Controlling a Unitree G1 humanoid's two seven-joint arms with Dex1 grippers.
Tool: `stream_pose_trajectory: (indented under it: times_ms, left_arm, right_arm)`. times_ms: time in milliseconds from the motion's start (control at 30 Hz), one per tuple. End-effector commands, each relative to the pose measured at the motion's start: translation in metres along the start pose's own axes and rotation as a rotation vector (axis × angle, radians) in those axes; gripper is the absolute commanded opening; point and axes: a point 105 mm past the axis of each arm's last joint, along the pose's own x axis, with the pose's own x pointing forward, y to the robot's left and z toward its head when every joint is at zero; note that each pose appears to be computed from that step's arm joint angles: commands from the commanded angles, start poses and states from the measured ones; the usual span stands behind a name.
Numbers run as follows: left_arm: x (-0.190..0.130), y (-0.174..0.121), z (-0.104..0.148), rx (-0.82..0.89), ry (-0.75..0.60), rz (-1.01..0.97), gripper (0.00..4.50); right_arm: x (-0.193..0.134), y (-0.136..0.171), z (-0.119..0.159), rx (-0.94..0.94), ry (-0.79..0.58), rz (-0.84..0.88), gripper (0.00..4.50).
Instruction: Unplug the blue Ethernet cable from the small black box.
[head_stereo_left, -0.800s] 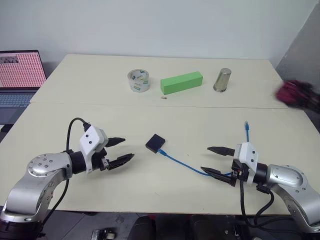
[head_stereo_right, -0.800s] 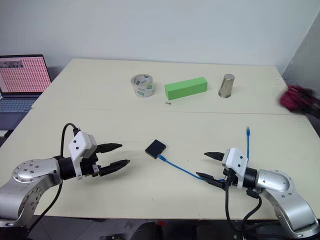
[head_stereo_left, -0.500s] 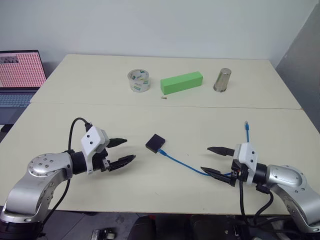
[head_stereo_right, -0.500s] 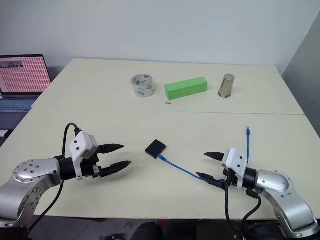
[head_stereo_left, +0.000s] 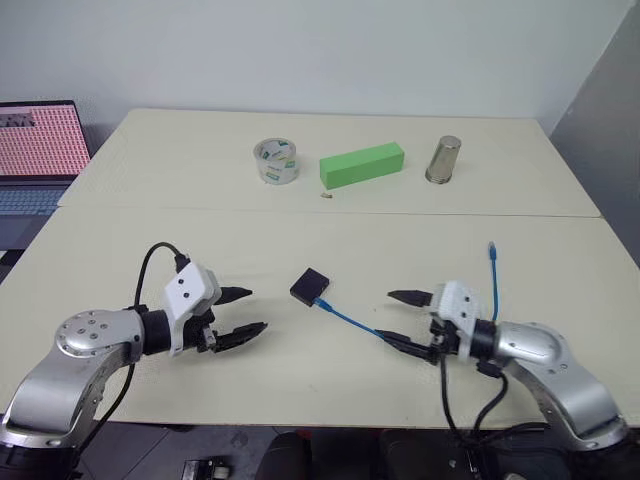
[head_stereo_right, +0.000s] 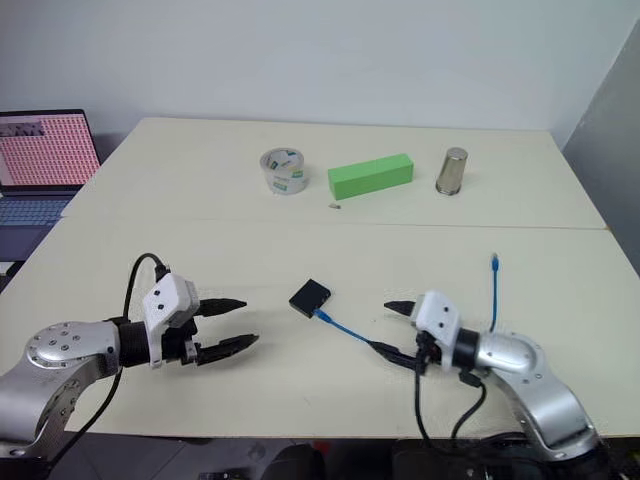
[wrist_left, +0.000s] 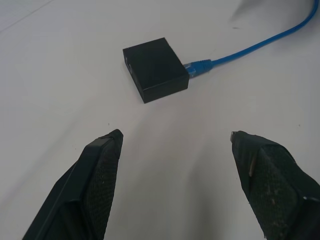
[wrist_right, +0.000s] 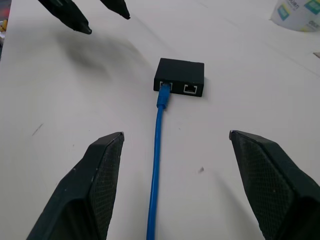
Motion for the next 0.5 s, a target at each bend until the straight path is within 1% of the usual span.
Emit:
stream_pose_trajectory:
  times_ms: [33,167,367,400,467,500]
  left_arm:
    - [-0.005,0.002,0.012,0.050,-0.027,-0.023,3.67]
    - [-0.004,0.005,0.019,0.057,-0.046,-0.024,3.67]
    - [-0.004,0.003,0.018,0.058,-0.042,-0.029,3.67]
    - [-0.004,0.002,0.017,0.057,-0.042,-0.029,3.70]
    - [-0.004,0.001,0.017,0.058,-0.041,-0.028,3.70]
    - [-0.004,0.001,0.017,0.057,-0.041,-0.027,3.70]
  right_arm:
    - [0.031,0.004,-0.002,-0.010,0.013,0.012,3.57]
    - [0.062,0.004,-0.006,-0.006,0.020,0.005,3.57]
    - [0.091,0.001,-0.015,0.017,0.045,-0.021,3.57]
    - [0.093,0.000,-0.016,0.018,0.050,-0.028,3.28]
    - [0.094,-0.002,-0.016,0.017,0.051,-0.037,3.10]
    - [0.094,-0.002,-0.016,0.018,0.048,-0.037,2.86]
